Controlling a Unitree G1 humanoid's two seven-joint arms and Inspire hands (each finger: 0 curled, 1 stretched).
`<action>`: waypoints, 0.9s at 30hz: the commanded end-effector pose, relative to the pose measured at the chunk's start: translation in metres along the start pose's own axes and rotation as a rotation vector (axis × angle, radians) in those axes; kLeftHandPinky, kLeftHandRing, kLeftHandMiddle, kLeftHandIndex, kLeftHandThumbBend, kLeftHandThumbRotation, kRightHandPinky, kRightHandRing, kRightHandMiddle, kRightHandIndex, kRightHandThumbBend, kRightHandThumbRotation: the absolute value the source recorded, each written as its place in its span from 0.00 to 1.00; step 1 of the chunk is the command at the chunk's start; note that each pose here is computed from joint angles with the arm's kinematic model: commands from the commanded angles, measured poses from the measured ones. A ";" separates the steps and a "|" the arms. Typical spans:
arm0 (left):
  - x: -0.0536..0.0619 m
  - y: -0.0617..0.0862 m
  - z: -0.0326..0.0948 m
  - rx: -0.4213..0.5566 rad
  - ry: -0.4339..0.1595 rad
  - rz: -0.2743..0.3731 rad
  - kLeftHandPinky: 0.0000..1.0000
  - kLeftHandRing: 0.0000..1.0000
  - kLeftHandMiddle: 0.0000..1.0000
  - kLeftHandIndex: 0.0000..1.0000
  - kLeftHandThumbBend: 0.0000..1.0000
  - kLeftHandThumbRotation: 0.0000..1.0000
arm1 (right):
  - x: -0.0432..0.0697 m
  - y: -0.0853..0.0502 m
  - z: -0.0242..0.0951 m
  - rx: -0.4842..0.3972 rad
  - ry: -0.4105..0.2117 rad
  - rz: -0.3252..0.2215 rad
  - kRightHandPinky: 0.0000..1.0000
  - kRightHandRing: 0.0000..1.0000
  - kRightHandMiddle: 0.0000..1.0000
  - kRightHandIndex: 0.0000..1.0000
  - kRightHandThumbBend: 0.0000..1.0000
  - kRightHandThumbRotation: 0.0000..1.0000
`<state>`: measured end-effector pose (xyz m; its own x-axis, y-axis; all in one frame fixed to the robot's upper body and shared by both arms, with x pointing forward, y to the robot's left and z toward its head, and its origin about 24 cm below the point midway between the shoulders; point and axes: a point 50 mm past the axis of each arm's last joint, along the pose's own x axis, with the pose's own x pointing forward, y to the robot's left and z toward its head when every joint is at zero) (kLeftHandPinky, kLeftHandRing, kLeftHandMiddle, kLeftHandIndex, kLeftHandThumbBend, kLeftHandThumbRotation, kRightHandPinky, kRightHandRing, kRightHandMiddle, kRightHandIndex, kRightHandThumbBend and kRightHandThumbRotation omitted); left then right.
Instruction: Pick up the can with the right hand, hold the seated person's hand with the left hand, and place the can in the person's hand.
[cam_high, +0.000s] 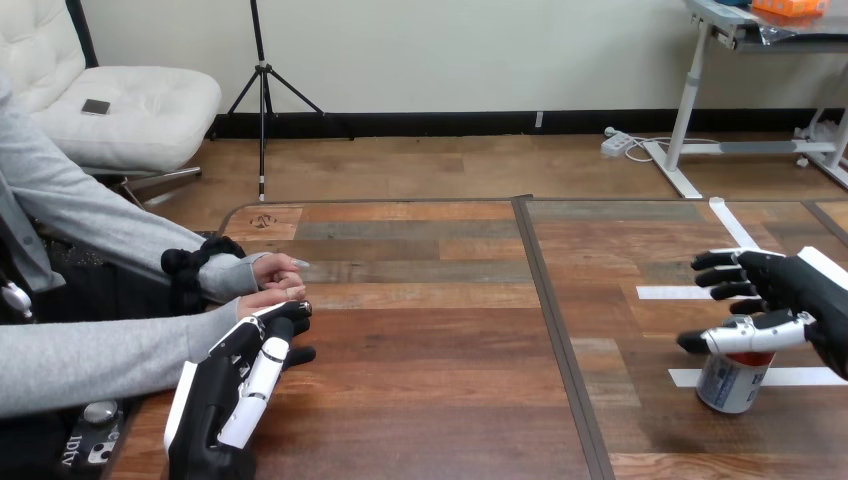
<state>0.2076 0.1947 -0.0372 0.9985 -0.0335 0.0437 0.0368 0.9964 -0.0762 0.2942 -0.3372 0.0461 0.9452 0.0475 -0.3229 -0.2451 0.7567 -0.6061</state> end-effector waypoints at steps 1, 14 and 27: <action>0.022 -0.002 0.020 0.015 -0.105 -0.030 0.71 0.81 0.78 0.67 0.39 0.64 | 0.001 -0.022 0.019 -0.079 -0.053 -0.057 0.77 0.79 0.78 0.80 1.00 0.13; 0.023 -0.001 0.020 0.022 -0.110 -0.025 0.70 0.80 0.78 0.66 0.41 0.65 | -0.001 -0.023 0.014 -0.043 -0.041 -0.060 0.75 0.77 0.77 0.80 1.00 0.10; 0.022 -0.001 0.021 0.024 -0.109 -0.026 0.69 0.81 0.78 0.66 0.39 0.66 | -0.003 -0.024 0.013 -0.056 -0.030 -0.062 0.75 0.78 0.77 0.80 1.00 0.09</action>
<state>0.2081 0.1947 -0.0366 0.9983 -0.0351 0.0473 0.0385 0.9965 -0.0747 0.2909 -0.3450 0.0486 0.9386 0.0248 -0.3441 -0.2507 0.7343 -0.6308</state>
